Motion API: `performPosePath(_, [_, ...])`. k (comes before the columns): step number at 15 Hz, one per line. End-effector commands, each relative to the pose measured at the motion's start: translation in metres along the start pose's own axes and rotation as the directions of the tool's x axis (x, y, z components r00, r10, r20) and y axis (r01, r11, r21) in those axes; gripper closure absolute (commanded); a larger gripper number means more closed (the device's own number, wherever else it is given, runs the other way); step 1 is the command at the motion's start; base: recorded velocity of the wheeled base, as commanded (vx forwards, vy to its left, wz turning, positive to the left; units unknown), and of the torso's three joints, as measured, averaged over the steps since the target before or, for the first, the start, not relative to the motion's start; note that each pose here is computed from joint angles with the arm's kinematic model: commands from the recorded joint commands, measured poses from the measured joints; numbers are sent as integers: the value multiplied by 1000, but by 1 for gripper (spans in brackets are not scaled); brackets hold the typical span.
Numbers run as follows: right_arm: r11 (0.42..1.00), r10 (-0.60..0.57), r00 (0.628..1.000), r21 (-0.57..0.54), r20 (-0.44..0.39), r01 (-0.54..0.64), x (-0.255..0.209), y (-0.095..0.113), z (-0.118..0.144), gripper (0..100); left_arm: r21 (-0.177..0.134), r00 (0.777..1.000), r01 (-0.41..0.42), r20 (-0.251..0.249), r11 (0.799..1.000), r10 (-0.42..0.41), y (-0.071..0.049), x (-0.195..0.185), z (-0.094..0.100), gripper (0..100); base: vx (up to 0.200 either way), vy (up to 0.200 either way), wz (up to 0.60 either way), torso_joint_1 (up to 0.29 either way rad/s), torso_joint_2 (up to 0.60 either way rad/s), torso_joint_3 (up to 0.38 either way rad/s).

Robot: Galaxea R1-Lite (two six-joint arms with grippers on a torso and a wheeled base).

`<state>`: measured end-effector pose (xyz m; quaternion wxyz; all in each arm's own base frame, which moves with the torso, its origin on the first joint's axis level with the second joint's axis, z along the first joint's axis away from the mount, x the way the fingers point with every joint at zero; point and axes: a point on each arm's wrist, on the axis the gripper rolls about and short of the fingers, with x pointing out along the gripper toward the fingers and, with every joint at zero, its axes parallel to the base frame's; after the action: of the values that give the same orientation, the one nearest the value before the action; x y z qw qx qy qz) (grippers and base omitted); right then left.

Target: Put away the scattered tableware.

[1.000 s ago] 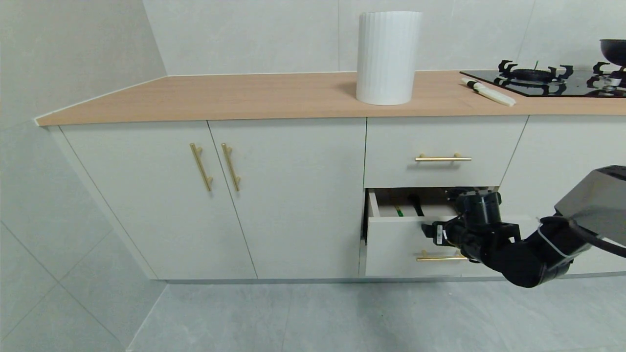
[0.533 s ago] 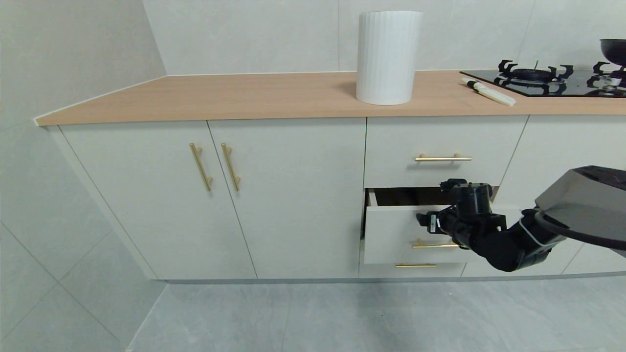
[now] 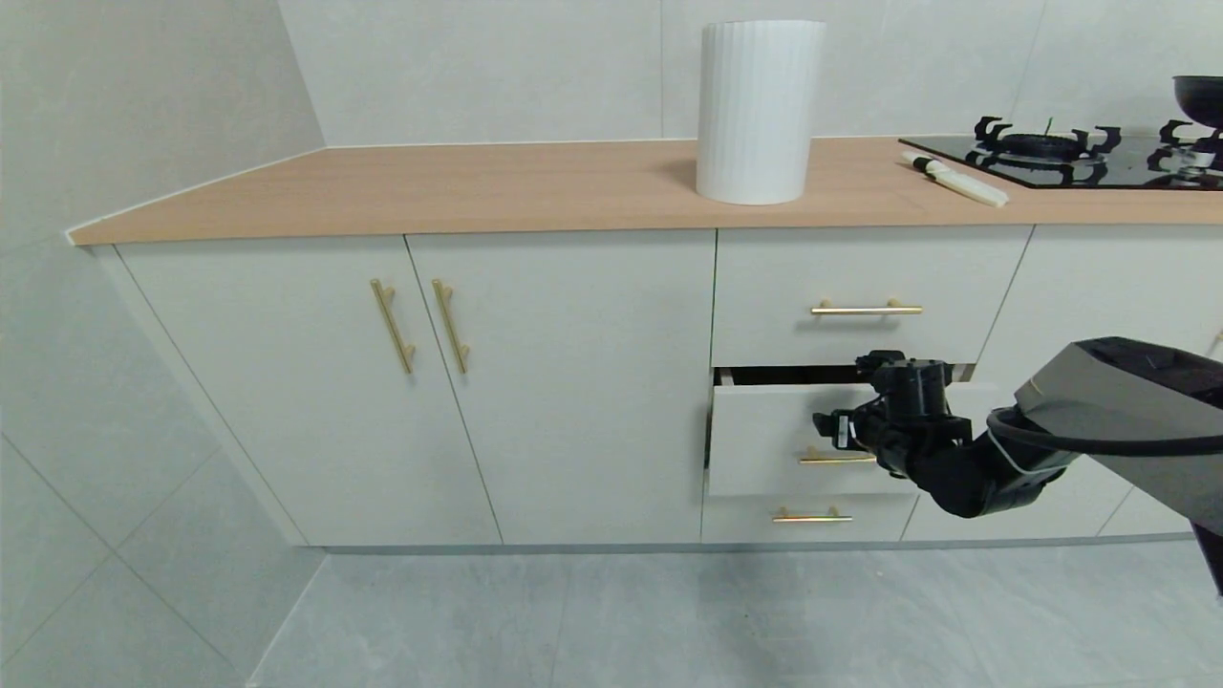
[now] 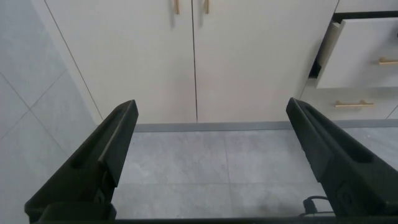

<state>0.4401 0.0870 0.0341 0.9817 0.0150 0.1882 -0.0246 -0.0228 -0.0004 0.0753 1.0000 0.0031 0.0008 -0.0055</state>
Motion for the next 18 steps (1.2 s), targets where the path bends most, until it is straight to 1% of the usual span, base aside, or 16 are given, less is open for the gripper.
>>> performPosePath(1, [1000, -11, 1000, 11, 16, 11, 8, -5, -2, 0, 0, 1000, 0, -1, 1000, 0, 0, 0, 0, 0, 0, 0, 0, 0, 0, 0])
performPosePath(5, [999, -30, 999, 26, 41, 29, 20, -13, -2, 0, 0, 1000, 0, -1, 1000, 0, 0, 0, 0, 0, 0, 0, 0, 0, 0, 0])
performPosePath(7, [998, -47, 997, 47, 66, 44, 31, -18, -1, 0, 0, 1000, 0, -1, 1000, 0, 0, 0, 0, 0, 0, 0, 0, 0, 0, 0])
performPosePath(9, [995, -58, 992, 92, 109, 48, 41, -22, 3, 0, 0, 1000, -2, -1, 1000, 2, 0, 0, 0, 0, 0, 0, 0, 0, 0, 0])
performPosePath(18, [991, -64, 988, 124, 138, 47, 49, -23, 7, 0, 0, 1000, 0, -1, 1000, 0, 0, 0, 0, 0, 0, 0, 0, 0, 0, 0])
